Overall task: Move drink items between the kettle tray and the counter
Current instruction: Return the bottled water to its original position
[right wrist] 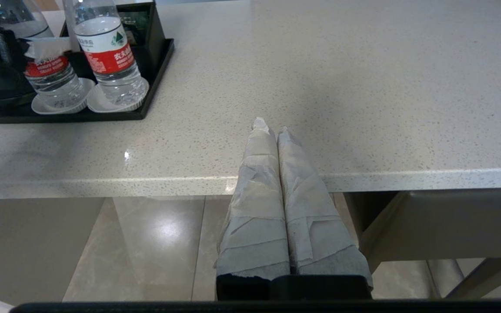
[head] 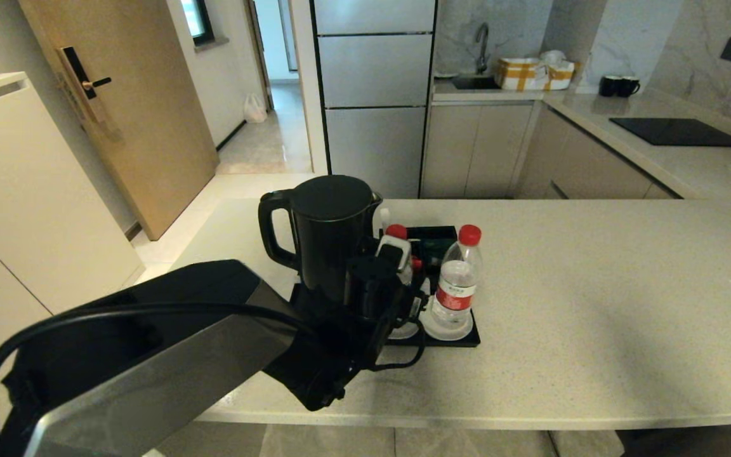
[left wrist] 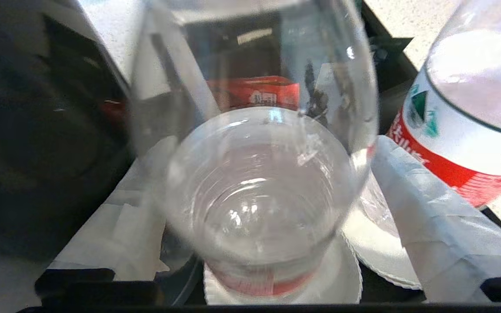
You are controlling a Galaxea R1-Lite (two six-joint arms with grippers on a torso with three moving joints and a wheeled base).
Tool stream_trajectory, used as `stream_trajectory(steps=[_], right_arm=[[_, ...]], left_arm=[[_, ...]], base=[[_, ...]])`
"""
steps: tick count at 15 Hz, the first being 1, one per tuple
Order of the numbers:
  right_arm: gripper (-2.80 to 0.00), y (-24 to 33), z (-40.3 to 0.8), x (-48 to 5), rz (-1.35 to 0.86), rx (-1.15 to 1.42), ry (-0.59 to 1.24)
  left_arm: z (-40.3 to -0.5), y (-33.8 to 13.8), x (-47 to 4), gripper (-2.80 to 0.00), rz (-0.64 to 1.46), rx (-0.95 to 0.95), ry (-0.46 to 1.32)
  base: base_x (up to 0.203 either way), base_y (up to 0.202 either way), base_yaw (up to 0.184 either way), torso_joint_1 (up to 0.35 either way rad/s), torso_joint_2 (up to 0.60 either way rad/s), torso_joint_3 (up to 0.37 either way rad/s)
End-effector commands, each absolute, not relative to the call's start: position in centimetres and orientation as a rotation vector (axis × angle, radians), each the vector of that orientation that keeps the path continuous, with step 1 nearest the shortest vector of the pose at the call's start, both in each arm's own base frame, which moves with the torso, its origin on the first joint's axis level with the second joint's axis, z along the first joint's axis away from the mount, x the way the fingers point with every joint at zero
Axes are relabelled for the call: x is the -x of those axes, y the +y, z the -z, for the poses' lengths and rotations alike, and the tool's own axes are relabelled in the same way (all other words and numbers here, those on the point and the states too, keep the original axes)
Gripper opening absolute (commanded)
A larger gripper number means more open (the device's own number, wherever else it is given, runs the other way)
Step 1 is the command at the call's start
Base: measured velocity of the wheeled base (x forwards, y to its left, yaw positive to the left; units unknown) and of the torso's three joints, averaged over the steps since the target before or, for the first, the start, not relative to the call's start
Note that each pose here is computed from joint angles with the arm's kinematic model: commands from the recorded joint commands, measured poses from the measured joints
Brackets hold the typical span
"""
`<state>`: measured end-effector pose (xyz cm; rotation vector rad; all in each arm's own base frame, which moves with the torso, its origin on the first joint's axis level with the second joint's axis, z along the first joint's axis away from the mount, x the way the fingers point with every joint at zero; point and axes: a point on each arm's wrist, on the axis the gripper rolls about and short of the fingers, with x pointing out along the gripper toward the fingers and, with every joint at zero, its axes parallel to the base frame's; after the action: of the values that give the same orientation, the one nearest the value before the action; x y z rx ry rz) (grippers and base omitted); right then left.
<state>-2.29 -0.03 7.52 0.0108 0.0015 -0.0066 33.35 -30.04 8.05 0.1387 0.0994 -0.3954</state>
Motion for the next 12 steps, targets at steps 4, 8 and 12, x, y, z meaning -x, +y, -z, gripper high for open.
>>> stream_trajectory(steps=[4,8,12], right_arm=[[-2.8,0.0,-7.6,2.3,0.006,-0.011,0.0],[-2.8,0.0,-7.5,2.3,0.006,-0.011,0.002],[-2.8,0.0,-7.5,2.3,0.006,-0.011,0.002]], left_arm=[[-9.2,-29.8,-32.5,0.0,0.402,-0.131,0.081],[-9.6,-29.9,-31.3,0.0,0.422,-0.129,0.083],[-10.6,-29.5,-30.3,0.0,0.414,-0.121,0.066]], base=[[0.0,0.0,0.0,0.0,0.0,0.0],[0.0,0.0,0.0,0.0,0.0,0.0],[0.0,0.0,0.0,0.0,0.0,0.0]])
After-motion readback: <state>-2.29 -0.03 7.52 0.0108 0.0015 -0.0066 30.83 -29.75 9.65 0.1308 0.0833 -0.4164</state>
